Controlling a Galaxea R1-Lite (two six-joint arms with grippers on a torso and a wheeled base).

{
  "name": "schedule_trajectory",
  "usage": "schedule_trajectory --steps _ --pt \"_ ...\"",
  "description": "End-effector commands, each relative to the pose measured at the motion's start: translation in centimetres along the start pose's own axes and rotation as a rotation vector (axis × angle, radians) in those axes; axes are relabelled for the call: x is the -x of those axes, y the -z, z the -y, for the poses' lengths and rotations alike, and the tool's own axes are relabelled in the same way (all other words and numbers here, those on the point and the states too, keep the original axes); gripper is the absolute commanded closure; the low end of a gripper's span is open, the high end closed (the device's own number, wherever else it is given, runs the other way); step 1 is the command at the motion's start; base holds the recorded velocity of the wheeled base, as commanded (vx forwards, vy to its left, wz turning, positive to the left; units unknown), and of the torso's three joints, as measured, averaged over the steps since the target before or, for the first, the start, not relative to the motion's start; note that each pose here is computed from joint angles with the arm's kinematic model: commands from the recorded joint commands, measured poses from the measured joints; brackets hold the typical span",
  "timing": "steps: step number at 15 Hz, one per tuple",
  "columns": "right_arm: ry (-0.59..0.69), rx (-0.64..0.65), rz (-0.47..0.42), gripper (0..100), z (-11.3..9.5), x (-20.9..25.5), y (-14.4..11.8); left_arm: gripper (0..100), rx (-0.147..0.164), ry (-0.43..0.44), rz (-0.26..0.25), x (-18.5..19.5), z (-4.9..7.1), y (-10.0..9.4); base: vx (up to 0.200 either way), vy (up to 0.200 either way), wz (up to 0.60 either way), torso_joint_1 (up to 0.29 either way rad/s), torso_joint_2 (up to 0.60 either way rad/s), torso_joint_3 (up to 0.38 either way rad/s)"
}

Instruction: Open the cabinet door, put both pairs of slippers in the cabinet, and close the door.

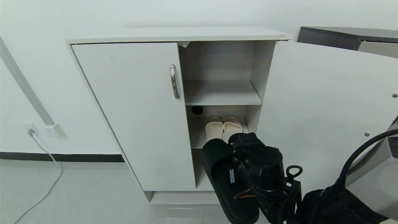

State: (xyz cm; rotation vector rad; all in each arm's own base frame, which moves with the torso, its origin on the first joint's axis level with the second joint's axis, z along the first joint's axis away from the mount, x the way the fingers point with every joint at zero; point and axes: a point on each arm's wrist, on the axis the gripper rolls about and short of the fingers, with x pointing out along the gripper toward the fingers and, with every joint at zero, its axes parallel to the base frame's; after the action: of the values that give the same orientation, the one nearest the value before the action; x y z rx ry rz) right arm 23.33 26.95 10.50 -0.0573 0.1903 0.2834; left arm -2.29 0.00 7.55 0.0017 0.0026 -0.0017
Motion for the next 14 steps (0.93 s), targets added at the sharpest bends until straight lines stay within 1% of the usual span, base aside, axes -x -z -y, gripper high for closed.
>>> schedule_trajectory --steps 1,2,3,5,8,9,10,14 --pt "0.044 -0.02 0.025 100 -1.6 -1.2 -2.7 100 0.0 0.0 -0.002 0.0 0.0 0.0 0.0 0.0 0.0 0.0 0.0 0.0" --pt "0.118 -0.044 0.051 100 -2.2 -1.6 -4.6 100 0.0 0.0 -0.002 0.0 0.0 0.0 0.0 0.0 0.0 0.0 0.0 0.0" --pt "0.151 -0.064 0.074 100 -2.8 -1.8 -6.2 100 0.0 0.0 -0.002 0.0 0.0 0.0 0.0 0.0 0.0 0.0 0.0 0.0" --pt "0.153 -0.095 0.093 100 -3.4 -1.9 -9.6 100 0.0 0.0 -0.002 0.0 0.0 0.0 0.0 0.0 0.0 0.0 0.0 0.0" --pt "0.172 -0.128 0.033 100 -3.0 -0.3 -12.8 100 0.0 0.0 -0.002 0.0 0.0 0.0 0.0 0.0 0.0 0.0 0.0 0.0" --pt "0.194 -0.137 0.032 100 -2.9 -0.1 -13.5 100 0.0 0.0 -0.002 0.0 0.0 0.0 0.0 0.0 0.0 0.0 0.0 0.0" --pt "0.208 -0.141 0.039 100 -3.0 -0.2 -13.6 100 -0.001 0.0 -0.002 0.0 0.0 0.0 0.0 0.0 0.0 0.0 0.0 0.0" --pt "0.211 -0.136 0.037 100 -3.1 -0.5 -13.5 100 -0.001 0.0 -0.002 0.0 0.0 0.0 0.0 0.0 0.0 0.0 0.0 0.0"
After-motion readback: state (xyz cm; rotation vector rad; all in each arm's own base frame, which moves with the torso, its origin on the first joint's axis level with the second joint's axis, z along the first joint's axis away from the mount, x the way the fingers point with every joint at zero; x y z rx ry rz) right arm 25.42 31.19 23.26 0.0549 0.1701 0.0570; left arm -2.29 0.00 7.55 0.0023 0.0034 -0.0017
